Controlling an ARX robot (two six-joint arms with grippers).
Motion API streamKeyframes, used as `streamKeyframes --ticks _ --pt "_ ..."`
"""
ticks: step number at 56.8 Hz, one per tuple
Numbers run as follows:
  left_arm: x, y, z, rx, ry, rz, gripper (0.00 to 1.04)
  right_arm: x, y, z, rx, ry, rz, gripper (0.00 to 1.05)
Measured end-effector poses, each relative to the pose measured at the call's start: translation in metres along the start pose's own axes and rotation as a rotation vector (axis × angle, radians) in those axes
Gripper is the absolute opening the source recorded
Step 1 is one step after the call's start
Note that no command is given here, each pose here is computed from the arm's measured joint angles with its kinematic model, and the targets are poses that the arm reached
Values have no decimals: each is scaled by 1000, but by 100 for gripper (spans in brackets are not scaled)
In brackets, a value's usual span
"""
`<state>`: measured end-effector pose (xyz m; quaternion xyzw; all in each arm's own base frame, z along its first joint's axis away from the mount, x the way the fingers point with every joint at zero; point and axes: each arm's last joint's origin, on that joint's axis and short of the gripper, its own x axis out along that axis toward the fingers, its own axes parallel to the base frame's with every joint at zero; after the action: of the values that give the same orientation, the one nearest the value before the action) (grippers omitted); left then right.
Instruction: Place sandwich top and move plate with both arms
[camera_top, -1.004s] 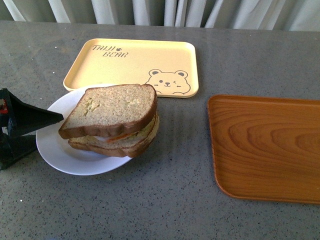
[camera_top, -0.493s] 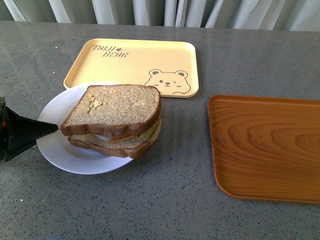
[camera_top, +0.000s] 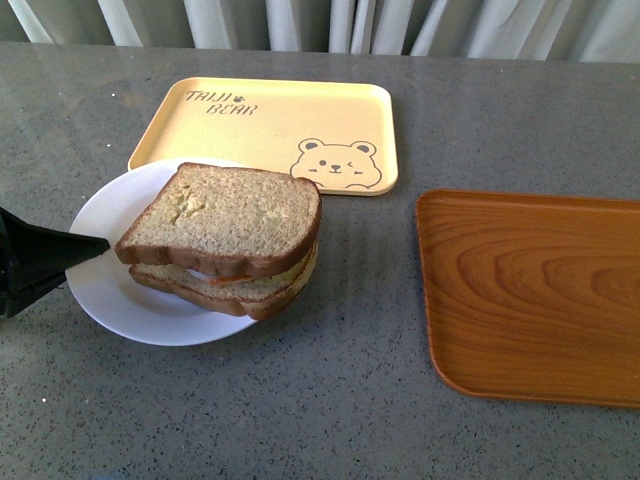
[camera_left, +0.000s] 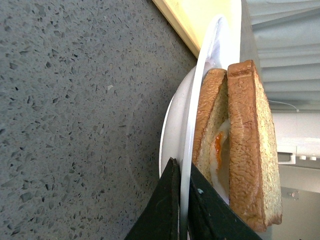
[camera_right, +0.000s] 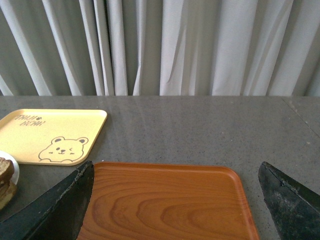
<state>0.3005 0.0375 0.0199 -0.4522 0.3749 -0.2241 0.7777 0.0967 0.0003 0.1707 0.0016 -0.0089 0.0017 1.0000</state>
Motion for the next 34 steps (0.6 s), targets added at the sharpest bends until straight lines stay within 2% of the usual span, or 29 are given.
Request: streamKeyframes --ticks 15,34 --pt "-9 -9 -15 -130 11 19 2 0 0 0 0 0 0 96" --pt "-12 -20 -21 -133 -3 -3 2 0 0 0 0 0 0 96"
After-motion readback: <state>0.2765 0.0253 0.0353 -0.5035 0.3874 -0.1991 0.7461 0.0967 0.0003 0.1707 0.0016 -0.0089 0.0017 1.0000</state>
